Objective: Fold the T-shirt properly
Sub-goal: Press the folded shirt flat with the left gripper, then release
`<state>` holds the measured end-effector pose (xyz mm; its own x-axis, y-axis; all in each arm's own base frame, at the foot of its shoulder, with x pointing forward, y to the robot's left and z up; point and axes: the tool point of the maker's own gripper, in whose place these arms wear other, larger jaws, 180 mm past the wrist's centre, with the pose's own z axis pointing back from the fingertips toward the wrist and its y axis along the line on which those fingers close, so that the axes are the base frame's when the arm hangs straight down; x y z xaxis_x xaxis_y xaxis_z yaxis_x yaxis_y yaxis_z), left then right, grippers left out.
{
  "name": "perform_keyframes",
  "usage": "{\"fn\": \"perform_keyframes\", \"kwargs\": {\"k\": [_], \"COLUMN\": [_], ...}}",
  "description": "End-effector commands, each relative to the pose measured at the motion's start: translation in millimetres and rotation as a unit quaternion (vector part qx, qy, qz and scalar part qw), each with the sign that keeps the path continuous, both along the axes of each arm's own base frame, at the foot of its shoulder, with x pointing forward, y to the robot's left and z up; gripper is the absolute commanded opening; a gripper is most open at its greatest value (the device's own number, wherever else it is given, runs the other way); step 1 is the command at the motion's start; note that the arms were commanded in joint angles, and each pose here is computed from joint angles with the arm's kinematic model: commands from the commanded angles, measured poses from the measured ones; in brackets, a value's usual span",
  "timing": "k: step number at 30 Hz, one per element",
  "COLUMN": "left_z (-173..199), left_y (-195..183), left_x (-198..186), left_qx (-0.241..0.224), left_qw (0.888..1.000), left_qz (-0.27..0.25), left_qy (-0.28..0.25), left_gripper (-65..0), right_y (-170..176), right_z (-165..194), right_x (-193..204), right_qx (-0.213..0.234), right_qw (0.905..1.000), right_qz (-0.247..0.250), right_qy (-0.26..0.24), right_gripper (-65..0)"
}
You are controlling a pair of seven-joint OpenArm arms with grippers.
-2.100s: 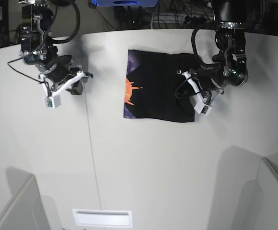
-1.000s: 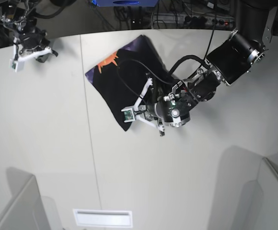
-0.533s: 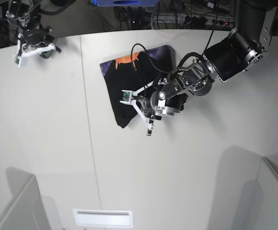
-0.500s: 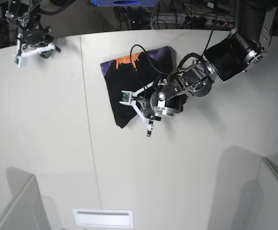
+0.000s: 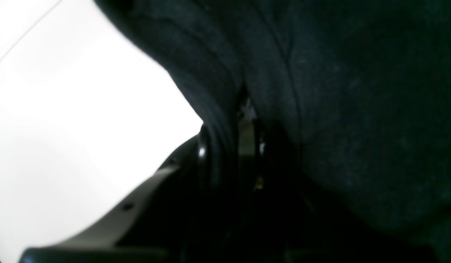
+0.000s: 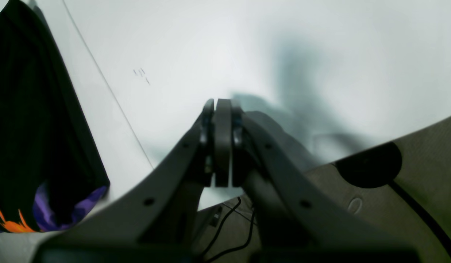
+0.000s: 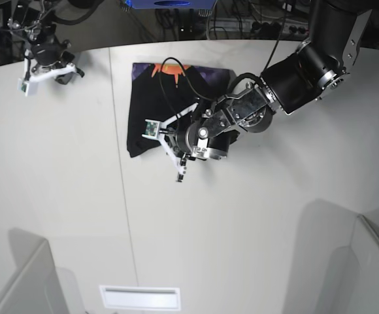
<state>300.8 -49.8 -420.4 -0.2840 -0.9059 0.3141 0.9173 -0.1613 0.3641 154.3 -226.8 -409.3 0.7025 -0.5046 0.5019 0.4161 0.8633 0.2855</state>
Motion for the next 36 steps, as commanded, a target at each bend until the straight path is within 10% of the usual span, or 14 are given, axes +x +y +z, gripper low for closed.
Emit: {"fn": "perform_keyframes", "kwargs": {"k": [1,34,36], "left_z": [6,12,13], "left_y": [1,11,11], "left_x": [11,19,20], "left_qx": [0.004,0.039,0.037], "left_qw": [1.000,0.998,0.998], "left_qz": [0.005,0.018,0.019], "left_qy": [-0.015,-0.035,-0.037], "left_gripper": [-65.0,-65.0,-56.9], "right_y": [-5,-1,-1], "right_z": [6,5,5], "right_x": [3,2,2], "right_qx": [-0.009,-0.006,-0.006], "right_qw": [0.9999,0.9999,0.9999], "right_qz": [-0.001,0.006,0.006], "right_qy": [-0.012,-0.010,-0.010], "right_gripper": [-65.0,-65.0,-65.0]}}
